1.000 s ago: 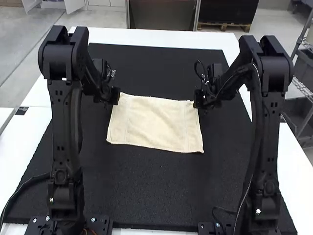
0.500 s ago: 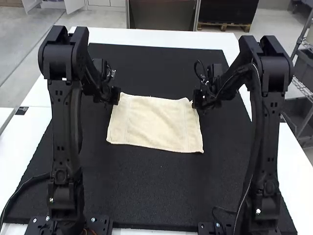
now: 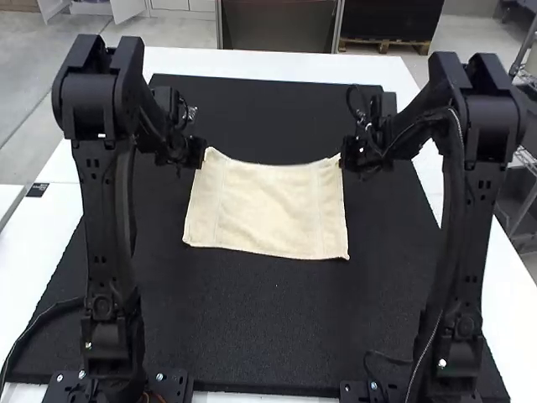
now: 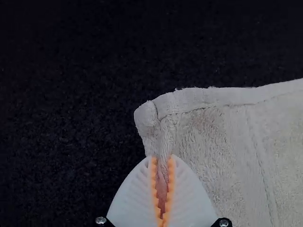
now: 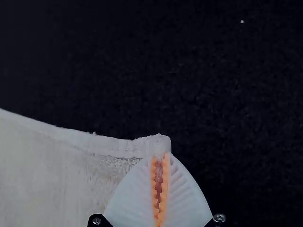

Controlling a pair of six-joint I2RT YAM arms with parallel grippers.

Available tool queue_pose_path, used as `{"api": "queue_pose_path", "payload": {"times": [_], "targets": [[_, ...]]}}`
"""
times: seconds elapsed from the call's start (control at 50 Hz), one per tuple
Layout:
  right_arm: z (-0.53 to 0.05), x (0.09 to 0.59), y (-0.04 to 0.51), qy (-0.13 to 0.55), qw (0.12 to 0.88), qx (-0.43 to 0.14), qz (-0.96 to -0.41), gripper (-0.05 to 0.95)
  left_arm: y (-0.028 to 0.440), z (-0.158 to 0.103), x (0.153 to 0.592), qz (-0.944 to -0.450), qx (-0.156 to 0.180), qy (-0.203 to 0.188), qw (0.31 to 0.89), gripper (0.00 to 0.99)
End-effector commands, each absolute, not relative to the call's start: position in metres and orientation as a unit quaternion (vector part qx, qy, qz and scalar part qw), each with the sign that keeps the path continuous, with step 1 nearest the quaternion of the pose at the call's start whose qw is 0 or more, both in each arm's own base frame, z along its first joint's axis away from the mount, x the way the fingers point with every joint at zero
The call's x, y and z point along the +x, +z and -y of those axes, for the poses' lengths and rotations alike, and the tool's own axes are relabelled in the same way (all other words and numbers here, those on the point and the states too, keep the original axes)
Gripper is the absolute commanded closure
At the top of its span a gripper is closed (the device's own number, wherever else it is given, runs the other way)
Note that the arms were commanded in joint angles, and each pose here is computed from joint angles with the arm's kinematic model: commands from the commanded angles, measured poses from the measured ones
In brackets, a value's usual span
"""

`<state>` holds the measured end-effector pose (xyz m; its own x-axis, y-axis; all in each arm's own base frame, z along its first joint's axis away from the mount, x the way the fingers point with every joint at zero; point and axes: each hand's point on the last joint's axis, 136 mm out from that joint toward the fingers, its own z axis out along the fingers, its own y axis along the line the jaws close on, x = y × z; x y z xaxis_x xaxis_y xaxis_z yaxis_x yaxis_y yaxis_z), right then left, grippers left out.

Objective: Fold the towel.

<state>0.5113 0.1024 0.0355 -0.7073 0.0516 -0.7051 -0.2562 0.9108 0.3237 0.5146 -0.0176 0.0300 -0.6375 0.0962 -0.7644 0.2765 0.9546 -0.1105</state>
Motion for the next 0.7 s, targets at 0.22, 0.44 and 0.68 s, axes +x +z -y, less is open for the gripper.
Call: {"api": "queue_pose_path", "payload": {"times": [0.22,0.44,0.68], "targets": [[-0.106,0.489,0.069,0.231,0.369,-0.062,-0.898,0.92,0.046,0.011,0.491,-0.899,0.117,-0.112,0.408,0.979],[-0.108,0.468,0.082,0.242,0.359,-0.068,-0.899,0.92,0.053,0.0,0.469,-0.904,0.119,-0.108,0.396,0.979],[-0.104,0.446,0.087,0.25,0.344,-0.064,-0.903,0.92,0.064,-0.006,0.45,-0.906,0.12,-0.11,0.391,0.979]]}}
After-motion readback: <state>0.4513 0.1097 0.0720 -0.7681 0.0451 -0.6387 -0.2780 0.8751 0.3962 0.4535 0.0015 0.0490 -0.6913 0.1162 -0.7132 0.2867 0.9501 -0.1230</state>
